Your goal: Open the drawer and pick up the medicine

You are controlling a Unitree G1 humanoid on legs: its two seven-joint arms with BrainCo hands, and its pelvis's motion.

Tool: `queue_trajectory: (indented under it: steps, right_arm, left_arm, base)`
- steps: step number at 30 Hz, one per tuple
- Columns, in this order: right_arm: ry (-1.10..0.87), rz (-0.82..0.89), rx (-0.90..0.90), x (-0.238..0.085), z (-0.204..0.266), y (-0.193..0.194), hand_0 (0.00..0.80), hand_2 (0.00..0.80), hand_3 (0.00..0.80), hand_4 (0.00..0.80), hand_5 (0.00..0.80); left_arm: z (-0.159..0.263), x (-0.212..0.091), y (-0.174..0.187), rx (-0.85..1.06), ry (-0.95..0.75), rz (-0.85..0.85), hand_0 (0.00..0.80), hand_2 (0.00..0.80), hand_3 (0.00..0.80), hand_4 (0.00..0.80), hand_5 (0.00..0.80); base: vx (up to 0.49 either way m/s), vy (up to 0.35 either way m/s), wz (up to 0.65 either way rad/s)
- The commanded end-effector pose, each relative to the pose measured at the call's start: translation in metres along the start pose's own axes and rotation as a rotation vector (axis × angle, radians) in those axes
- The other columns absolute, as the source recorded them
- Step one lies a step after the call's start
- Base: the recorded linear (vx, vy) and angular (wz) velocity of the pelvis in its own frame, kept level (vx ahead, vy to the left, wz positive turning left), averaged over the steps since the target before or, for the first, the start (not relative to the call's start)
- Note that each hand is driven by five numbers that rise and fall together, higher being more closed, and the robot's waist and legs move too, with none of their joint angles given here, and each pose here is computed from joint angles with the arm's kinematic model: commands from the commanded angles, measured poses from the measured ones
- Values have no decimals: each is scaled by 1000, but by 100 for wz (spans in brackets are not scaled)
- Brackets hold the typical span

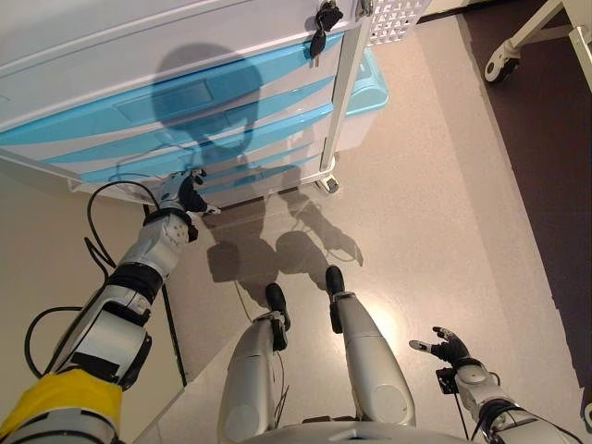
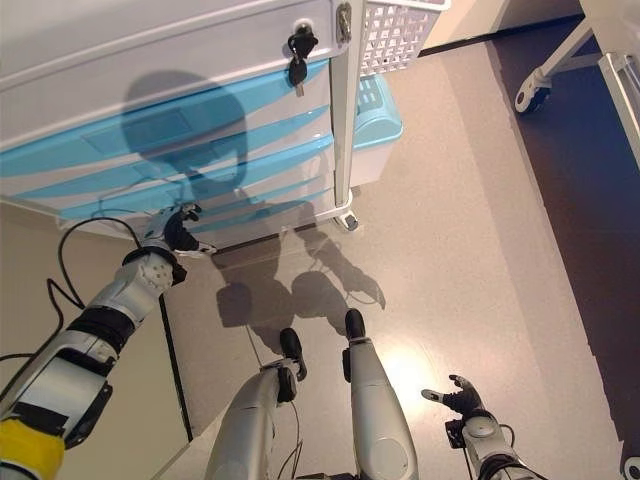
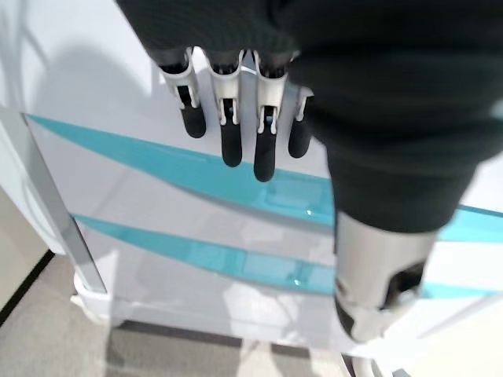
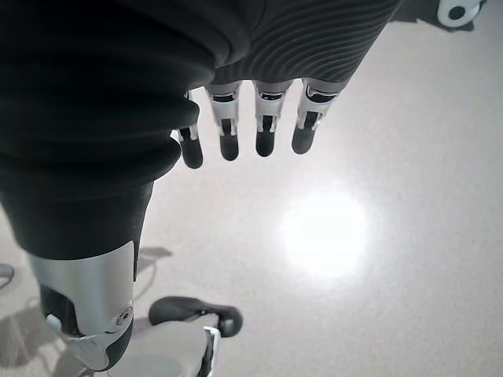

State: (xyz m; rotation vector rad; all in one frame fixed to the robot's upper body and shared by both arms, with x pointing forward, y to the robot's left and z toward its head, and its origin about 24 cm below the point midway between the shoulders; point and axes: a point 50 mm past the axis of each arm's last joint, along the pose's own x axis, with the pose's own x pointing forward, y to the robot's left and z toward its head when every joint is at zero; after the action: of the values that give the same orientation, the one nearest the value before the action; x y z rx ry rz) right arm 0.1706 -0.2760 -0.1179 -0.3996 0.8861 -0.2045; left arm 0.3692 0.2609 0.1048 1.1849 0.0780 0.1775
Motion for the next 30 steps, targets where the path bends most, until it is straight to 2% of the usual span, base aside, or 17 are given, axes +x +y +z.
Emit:
queue_trajectory:
  steps: [1, 7, 11, 14, 17, 19, 20, 23, 30]
  right_arm:
    - [57, -9, -23, -7, -24, 1, 0, 0, 0, 0, 0]
    - [57, -12, -25, -8, -25, 1, 0, 0, 0, 0, 0]
    - [69, -23, -12, -8, -26, -1, 0, 0, 0, 0, 0]
    - [78, -26, 7, -8, -27, 0, 0, 0, 0, 0, 0]
    - [89, -29, 18, -8, -29, -3, 0, 0, 0, 0, 0]
    - [93, -39, 15, -8, -29, -8, 0, 0, 0, 0, 0]
    - [93, -39, 15, -8, -29, -8, 0, 0, 0, 0, 0]
    - [93, -59, 10, -7, -28, -16, 0, 0, 0, 0, 0]
    - [76, -74, -25, -6, -24, -23, 0, 0, 0, 0, 0]
  left_arm:
    - [-15, 6, 40, 16, 41, 167, 0, 0, 0, 0, 0]
    - [-17, 5, 36, 6, 52, 148, 0, 0, 0, 0, 0]
    - [-16, -3, 13, -98, 47, 71, 0, 0, 0, 0, 0]
    - [-21, -23, -20, -314, 61, -17, 0, 0, 0, 0, 0]
    - [-34, -56, -64, -534, 121, -154, 0, 0, 0, 0, 0]
    - [-44, -75, -83, -559, 151, -241, 0, 0, 0, 0, 0]
    - [-44, -75, -83, -559, 151, -241, 0, 0, 0, 0, 0]
    - [-67, -113, -119, -626, 285, -358, 0, 0, 0, 0, 0]
    - [-98, -164, -163, -681, 531, -474, 0, 0, 0, 0, 0]
  base:
    - [0, 0, 0]
    - [1, -1, -1]
    - [0, 0, 0]
    - [0, 0, 0]
    - [0, 0, 0]
    - [12, -4, -5]
    - [10, 4, -3]
    - [6, -5, 4]
    - [7, -23, 14]
